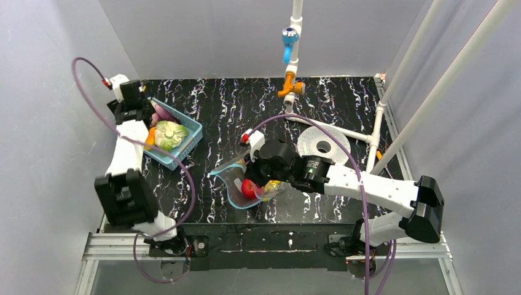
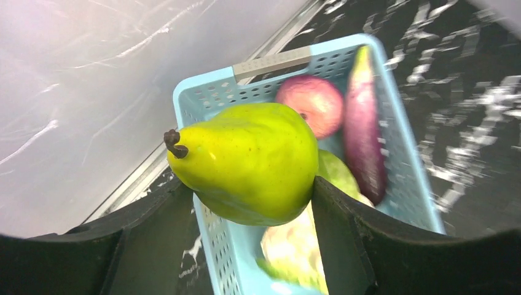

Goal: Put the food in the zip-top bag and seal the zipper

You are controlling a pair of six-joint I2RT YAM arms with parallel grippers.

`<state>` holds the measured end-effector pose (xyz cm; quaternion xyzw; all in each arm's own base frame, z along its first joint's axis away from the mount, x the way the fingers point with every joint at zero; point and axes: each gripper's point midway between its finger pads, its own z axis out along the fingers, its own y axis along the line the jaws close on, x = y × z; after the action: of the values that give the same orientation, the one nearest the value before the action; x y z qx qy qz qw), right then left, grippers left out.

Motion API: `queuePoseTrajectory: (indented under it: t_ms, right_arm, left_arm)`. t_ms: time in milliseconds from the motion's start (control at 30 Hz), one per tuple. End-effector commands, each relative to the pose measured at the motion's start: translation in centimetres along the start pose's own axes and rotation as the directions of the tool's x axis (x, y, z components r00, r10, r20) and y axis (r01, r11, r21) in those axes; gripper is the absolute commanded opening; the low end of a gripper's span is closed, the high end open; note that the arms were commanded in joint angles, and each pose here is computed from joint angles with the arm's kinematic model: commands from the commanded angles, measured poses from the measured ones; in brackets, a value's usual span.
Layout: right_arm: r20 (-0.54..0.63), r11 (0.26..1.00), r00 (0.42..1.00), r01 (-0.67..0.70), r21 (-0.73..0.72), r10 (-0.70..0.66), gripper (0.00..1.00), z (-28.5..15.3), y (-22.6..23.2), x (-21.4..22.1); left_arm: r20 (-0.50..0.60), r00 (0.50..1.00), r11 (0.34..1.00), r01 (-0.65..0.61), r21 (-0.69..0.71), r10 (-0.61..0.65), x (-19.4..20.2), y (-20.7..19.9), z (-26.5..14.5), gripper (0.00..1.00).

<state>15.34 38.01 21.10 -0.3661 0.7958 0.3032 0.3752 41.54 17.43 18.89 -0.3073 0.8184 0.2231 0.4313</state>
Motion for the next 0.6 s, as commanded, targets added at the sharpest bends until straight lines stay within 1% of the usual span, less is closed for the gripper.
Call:
queuePoseTrajectory:
  t_ms: [0,67,100,167,200,267,300,333,367,500,567]
  right_arm:
    - [0.093,1.000,0.995,-0.020,0.002,0.020,0.01,-1.2,0.2,-2.4]
    - [0.094,1.000,0.995,-0.029,-0.009,0.029,0.01,-1.3,0.5,-2.6]
    - [0.095,0.999,0.995,-0.032,-0.015,0.033,0.01,-1.5,0.6,-2.9]
    - [0.097,0.999,0.994,-0.041,-0.025,0.044,0.01,-1.8,0.8,-3.4]
    - [0.100,0.999,0.994,-0.045,-0.031,0.048,0.01,-2.0,1.0,-3.8]
    - [0.111,0.998,0.992,-0.047,-0.039,0.051,0.01,-2.6,1.1,-4.5]
    - [0.124,0.998,0.991,-0.045,-0.044,0.050,0.01,-2.9,1.2,-5.0]
    - [0.135,0.998,0.990,-0.045,-0.047,0.051,0.01,-3.2,1.2,-5.4]
    - [0.144,0.997,0.988,-0.047,-0.054,0.054,0.01,-3.5,1.3,-5.8]
    - [0.186,0.996,0.980,-0.052,-0.069,0.064,0.01,-4.8,1.4,-7.4]
    - [0.201,0.995,0.976,-0.064,-0.073,0.078,0.01,-5.1,1.2,-8.1]
  left_arm:
    - [-0.034,0.995,0.976,0.096,0.195,-0.092,-0.2,0.6,-8.4,0.13]
    - [-0.122,0.985,0.920,0.157,0.359,-0.121,1.8,-0.8,-12.2,0.13]
    - [-0.168,0.979,0.869,0.185,0.459,-0.119,3.0,-2.0,-14.3,0.10]
    - [-0.263,0.957,0.729,0.268,0.630,-0.125,5.1,-4.2,-18.5,0.05]
    - [-0.320,0.940,0.646,0.318,0.694,-0.119,6.3,-5.1,-20.6,0.01]
    - [-0.405,0.906,0.475,0.413,0.777,-0.125,7.4,-6.4,-24.7,0.00]
    - [-0.464,0.877,0.394,0.472,0.789,-0.121,8.0,-6.9,-26.5,0.00]
    - [-0.484,0.869,0.324,0.488,0.810,-0.102,8.6,-7.1,-28.1,0.00]
    - [-0.483,0.872,0.274,0.486,0.830,-0.083,8.6,-7.0,-29.8,0.00]
    - [-0.429,0.902,0.113,0.431,0.895,-0.037,7.9,-5.1,-36.5,0.00]
    - [-0.409,0.912,0.051,0.409,0.911,-0.013,7.9,-4.1,-39.7,0.00]
